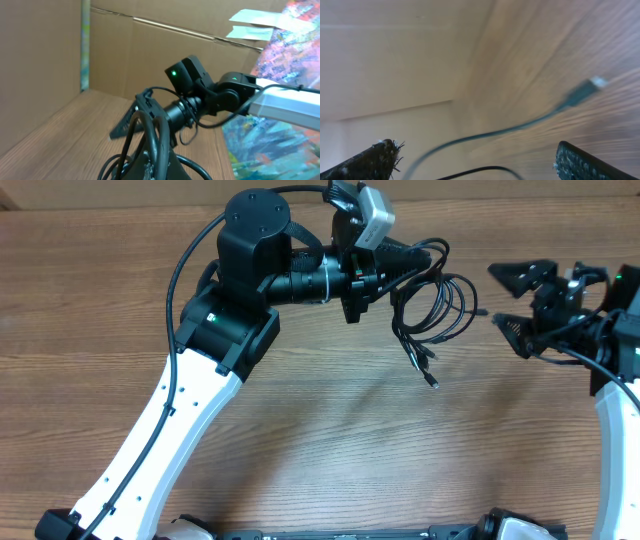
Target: Untangle cables
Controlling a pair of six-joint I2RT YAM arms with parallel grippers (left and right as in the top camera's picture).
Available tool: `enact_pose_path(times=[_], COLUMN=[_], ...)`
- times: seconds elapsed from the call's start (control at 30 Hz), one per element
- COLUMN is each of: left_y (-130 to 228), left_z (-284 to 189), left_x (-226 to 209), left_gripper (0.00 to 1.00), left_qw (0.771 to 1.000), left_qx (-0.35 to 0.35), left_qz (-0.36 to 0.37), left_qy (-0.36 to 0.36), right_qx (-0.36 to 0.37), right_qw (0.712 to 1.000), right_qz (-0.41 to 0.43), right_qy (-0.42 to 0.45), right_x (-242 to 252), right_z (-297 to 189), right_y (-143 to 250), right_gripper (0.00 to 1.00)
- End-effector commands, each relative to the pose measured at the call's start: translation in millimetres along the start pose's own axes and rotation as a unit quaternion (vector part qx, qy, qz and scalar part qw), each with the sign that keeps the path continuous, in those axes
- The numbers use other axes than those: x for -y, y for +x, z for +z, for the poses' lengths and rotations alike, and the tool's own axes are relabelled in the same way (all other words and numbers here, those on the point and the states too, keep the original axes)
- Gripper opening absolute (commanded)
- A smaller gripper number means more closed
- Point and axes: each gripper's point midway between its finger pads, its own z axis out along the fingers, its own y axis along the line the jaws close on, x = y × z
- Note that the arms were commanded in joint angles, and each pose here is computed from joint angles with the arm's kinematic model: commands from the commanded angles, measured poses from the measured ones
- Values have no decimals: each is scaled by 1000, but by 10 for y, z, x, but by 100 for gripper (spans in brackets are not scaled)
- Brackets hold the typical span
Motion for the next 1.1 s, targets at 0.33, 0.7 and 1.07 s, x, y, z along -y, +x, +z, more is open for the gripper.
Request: enact_pose_path(times=[0.33,0.7,1.07], left_y=[-139,-127,-71], left_z=[-94,-152,83], left_x=[-430,-619,-375], left_gripper=[4,4,4], left_qw=[981,918,897], left_qx=[45,93,89], left_qz=[-141,-348,-407], left_qy=[-128,-169,-147], right_qx=[80,104,47], right_qw=[979,919,901], right_qz=[-187,-381,-431], right_qy=[24,-12,-18], right_x=[-347,-633,-532], right_z=[-475,-925,-869], right_y=[449,1027,1228], right_gripper=[100,100,95])
